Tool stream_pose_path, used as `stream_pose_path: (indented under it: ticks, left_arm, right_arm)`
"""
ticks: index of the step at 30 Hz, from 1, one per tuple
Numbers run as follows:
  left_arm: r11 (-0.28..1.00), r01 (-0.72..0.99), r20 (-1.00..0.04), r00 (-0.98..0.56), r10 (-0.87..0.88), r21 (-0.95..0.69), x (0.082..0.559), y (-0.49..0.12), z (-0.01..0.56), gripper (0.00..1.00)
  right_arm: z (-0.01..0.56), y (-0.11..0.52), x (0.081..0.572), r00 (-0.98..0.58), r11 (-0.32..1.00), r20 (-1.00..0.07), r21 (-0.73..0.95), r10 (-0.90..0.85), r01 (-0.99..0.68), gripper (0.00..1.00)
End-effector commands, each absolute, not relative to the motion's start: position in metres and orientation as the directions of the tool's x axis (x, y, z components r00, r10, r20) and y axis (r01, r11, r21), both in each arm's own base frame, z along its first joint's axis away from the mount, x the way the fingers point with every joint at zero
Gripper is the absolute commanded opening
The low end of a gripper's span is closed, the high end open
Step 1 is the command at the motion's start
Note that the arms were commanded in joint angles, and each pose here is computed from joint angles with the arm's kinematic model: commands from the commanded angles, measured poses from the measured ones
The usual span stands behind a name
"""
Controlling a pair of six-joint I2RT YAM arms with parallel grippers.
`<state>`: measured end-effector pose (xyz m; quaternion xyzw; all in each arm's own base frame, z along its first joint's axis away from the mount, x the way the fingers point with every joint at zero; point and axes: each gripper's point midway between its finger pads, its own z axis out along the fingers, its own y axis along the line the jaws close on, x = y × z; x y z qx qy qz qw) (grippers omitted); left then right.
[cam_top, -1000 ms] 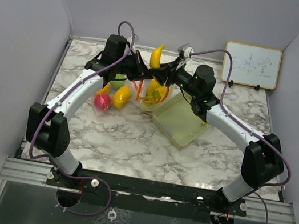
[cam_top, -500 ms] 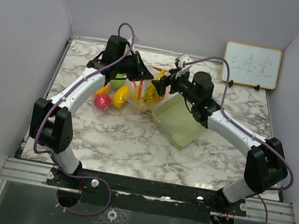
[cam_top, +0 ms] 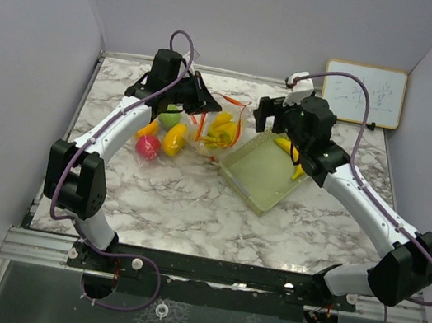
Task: Place the food in the zip-top bag and seal the zipper
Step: Place the fake fruit in the zipper food storage bag, then pick up the fake fruit from the bin.
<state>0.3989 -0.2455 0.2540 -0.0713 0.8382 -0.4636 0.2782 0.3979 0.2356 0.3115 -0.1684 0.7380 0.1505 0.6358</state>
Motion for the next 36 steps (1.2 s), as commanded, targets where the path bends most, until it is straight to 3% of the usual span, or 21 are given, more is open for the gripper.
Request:
stream_pose_path:
  ticks: [1, 3, 9, 18, 31, 36]
  left_arm:
    - [0.523, 0.242, -0.47, -0.806, -0.361, -0.817, 0.403, -0.248, 0.284, 0.0]
    - [0.522, 0.242, -0.469, -0.806, -0.361, -0.818, 0.402, -0.248, 0.283, 0.0]
    - [0.508, 0.24, -0.455, -0.817, -0.355, -0.827, 0.401, -0.25, 0.277, 0.0]
    - [0.508, 0.224, -0.441, -0.823, -0.358, -0.832, 0.402, -0.245, 0.269, 0.0]
    - [0.51, 0.207, -0.427, -0.829, -0.361, -0.835, 0.402, -0.238, 0.262, 0.0]
    - [0.505, 0.207, -0.422, -0.832, -0.36, -0.838, 0.401, -0.239, 0.26, 0.0]
  right_arm:
    - [0.214, 0.191, 0.395, -0.437, 0.951, -0.878, -0.058, -0.193, -0.303, 0.93]
    - [0.187, 0.179, 0.397, -0.521, 0.96, -0.827, -0.073, -0.21, -0.271, 0.84]
    - [0.119, 0.132, 0.419, -0.734, 0.989, -0.666, -0.037, -0.132, -0.144, 0.72]
    - [0.054, 0.097, 0.422, -0.844, 0.984, -0.513, -0.154, -0.155, -0.087, 0.72]
    - [0.003, 0.066, 0.403, -0.887, 0.952, -0.423, -0.3, -0.185, -0.056, 0.71]
    - [-0.003, 0.078, 0.396, -0.899, 0.969, -0.401, -0.231, -0.176, -0.087, 0.45]
